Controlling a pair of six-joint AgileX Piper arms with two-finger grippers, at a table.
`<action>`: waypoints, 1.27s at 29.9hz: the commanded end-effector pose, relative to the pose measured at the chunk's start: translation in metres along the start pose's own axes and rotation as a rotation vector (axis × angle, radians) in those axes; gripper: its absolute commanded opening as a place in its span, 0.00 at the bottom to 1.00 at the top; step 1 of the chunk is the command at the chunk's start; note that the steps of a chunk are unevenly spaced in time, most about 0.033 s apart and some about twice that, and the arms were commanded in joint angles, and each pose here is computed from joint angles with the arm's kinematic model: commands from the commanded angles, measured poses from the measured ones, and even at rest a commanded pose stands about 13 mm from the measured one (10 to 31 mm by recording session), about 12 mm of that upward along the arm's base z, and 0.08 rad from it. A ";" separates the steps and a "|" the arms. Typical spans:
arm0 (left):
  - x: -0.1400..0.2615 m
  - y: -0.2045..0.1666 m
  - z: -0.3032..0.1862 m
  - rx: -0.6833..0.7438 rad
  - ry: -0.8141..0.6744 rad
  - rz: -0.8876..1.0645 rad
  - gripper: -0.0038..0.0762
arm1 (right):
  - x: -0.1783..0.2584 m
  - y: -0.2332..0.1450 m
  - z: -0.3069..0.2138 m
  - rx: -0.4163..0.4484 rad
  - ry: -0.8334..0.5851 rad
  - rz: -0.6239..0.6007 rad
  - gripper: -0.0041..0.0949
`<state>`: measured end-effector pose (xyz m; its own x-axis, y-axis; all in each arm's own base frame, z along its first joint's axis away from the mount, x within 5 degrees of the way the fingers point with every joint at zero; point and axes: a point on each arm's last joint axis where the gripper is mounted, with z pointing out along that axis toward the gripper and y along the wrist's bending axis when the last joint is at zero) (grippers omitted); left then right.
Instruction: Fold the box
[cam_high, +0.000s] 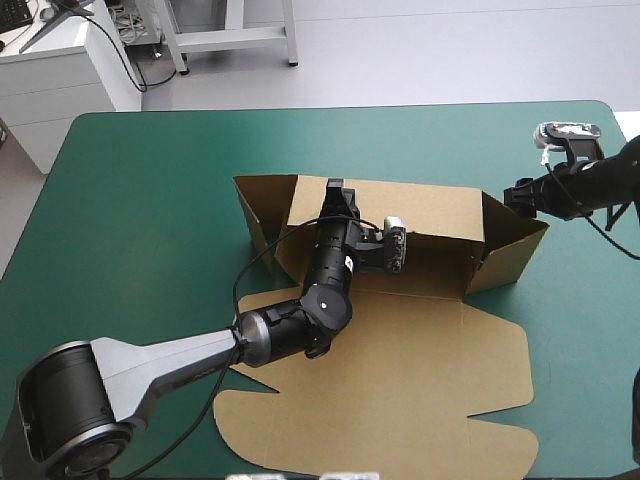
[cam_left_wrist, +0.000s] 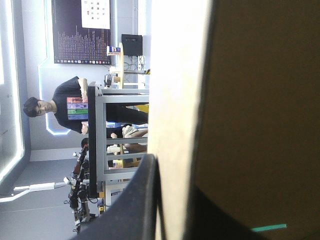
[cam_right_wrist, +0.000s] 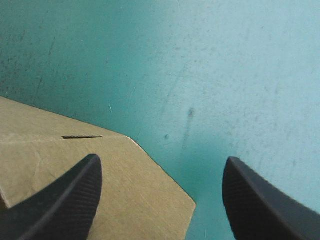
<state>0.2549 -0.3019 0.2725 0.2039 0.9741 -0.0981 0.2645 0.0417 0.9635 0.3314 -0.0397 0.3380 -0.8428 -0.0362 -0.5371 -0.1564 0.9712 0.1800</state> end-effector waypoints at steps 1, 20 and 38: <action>0.000 0.012 -0.008 0.008 -0.010 -0.087 0.04 | 0.015 0.010 -0.011 -0.015 0.005 -0.046 0.67; -0.003 0.031 -0.009 -0.043 0.005 -0.365 0.04 | -0.007 0.005 -0.034 0.087 -0.130 0.004 0.67; 0.007 0.032 -0.002 -0.027 0.042 -0.484 0.04 | 0.003 0.014 -0.046 0.047 -0.046 -0.007 0.67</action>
<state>0.2621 -0.3030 0.2816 0.0811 0.9027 -0.4226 0.3205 0.3778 0.8686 0.3192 -0.0429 0.3497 -0.8689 -0.0225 -0.4945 -0.1081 0.9835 0.1452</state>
